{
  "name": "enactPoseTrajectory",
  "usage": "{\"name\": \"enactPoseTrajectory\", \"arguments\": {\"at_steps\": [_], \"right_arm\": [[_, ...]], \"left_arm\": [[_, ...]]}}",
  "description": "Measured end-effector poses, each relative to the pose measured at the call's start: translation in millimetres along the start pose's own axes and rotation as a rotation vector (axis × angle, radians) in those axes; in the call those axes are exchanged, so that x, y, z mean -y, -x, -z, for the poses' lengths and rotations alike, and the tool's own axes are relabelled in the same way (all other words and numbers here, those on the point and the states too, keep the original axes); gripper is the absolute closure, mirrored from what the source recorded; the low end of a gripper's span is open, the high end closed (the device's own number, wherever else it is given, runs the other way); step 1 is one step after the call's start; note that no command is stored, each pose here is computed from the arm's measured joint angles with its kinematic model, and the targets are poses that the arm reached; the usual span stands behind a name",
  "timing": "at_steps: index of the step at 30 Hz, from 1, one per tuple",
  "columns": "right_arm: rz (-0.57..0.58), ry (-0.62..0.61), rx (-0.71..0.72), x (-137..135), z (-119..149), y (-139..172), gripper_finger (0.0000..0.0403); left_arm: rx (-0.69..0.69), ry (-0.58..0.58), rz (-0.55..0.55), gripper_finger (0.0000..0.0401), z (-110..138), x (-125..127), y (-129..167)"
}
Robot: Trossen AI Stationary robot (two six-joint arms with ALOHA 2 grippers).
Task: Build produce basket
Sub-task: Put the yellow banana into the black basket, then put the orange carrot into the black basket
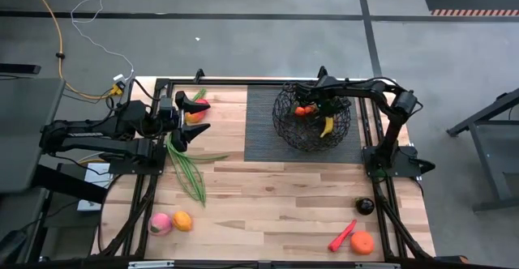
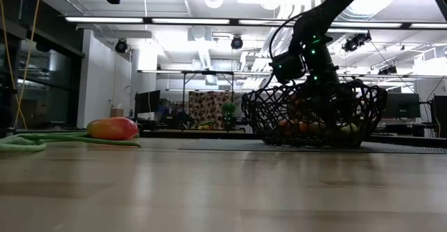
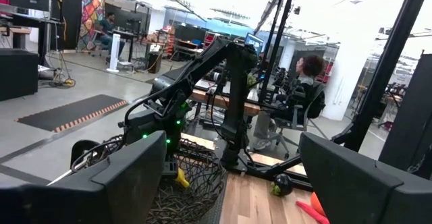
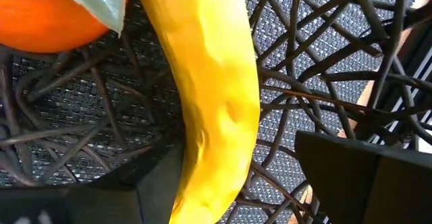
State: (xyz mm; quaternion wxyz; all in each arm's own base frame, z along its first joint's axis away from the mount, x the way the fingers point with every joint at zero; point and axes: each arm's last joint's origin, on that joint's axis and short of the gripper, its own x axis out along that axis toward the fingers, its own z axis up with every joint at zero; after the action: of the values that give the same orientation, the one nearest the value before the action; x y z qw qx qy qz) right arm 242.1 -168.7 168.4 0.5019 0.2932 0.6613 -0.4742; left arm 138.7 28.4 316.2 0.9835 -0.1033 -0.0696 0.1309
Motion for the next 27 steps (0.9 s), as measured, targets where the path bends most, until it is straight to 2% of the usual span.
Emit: {"name": "enactPoseTrajectory", "arguments": {"at_steps": [10,13,16,21,27], "right_arm": [[-0.051,0.035,0.081,8.8,2.0,23.1,0.0137],[-0.089,0.056,0.159,18.5,9.4,43.9,0.0137],[-0.152,0.054,0.296,29.6,27.3,73.1,0.0137],[-0.408,0.105,0.68,44.8,74.5,117.1,0.0137],[-0.872,0.09,1.065,59.2,132.3,124.3,0.0137]], "left_arm": [[0.0,0.0,0.0,0.0075,-0.1,0.0,0.0],[0.0,0.0,0.0,0.0075,0.0,0.0,0.0],[-0.001,0.0,0.0,0.0075,0.1,0.0,0.0],[-0.001,0.0,0.0,0.0075,0.0,0.0,0.0],[0.001,0.0,-0.012,0.0075,0.0,-0.3,0.0]]}}
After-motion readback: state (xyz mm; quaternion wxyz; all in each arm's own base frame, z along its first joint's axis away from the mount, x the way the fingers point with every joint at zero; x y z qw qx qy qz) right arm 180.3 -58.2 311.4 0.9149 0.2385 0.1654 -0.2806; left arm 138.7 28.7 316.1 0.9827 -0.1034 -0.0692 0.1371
